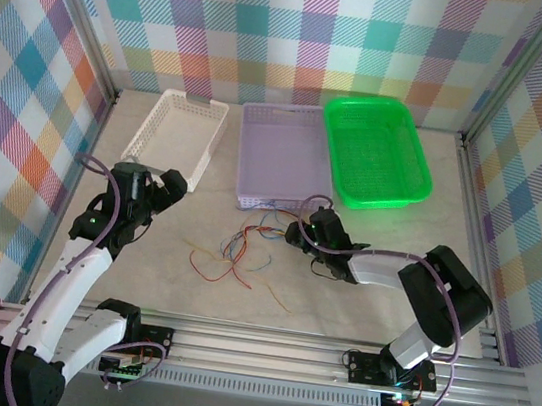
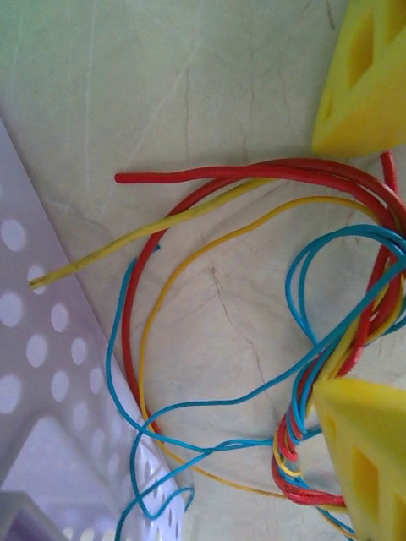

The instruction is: Untangle the cables

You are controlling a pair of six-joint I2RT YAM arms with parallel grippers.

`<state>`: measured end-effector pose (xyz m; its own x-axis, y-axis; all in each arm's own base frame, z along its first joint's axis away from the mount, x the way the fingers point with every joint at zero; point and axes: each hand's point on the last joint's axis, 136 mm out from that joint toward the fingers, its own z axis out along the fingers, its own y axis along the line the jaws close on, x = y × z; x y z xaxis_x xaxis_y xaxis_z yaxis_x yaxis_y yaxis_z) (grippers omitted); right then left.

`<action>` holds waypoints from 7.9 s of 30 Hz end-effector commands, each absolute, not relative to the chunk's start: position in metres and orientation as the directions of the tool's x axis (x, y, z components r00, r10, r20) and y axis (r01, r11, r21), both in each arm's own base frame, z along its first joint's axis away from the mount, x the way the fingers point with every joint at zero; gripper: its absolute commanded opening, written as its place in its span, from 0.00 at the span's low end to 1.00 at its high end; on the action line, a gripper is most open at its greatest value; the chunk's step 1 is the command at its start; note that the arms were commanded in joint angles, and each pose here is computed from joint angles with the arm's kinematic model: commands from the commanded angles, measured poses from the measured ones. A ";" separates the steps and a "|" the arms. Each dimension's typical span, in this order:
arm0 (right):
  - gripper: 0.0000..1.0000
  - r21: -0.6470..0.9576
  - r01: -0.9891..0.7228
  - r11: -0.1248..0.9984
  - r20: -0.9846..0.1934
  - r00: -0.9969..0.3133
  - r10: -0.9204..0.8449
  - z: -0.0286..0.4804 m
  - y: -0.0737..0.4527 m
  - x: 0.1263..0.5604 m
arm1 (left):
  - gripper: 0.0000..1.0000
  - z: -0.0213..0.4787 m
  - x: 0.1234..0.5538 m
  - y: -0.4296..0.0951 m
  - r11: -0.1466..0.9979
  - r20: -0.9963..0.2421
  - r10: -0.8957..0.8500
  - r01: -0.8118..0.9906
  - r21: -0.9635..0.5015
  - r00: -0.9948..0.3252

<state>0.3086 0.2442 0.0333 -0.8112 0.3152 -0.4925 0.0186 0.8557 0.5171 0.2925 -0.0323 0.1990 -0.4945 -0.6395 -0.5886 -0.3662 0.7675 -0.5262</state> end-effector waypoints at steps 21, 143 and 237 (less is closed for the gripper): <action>0.20 0.364 0.090 0.927 -0.389 -0.889 0.240 -0.009 0.244 0.308 | 1.00 0.211 0.288 -0.039 0.766 -0.580 -0.636 -0.328 -0.553 -0.509; 0.00 0.354 -0.768 0.534 -0.866 -0.484 -0.121 0.235 0.310 0.298 | 0.78 0.251 0.316 -0.238 0.705 -0.400 -0.402 0.000 -0.709 -0.824; 0.47 0.465 -0.813 0.350 -0.854 -0.516 -0.065 0.220 0.369 0.241 | 0.00 0.269 0.350 -0.193 0.273 -0.140 -0.935 -0.413 -0.869 -0.325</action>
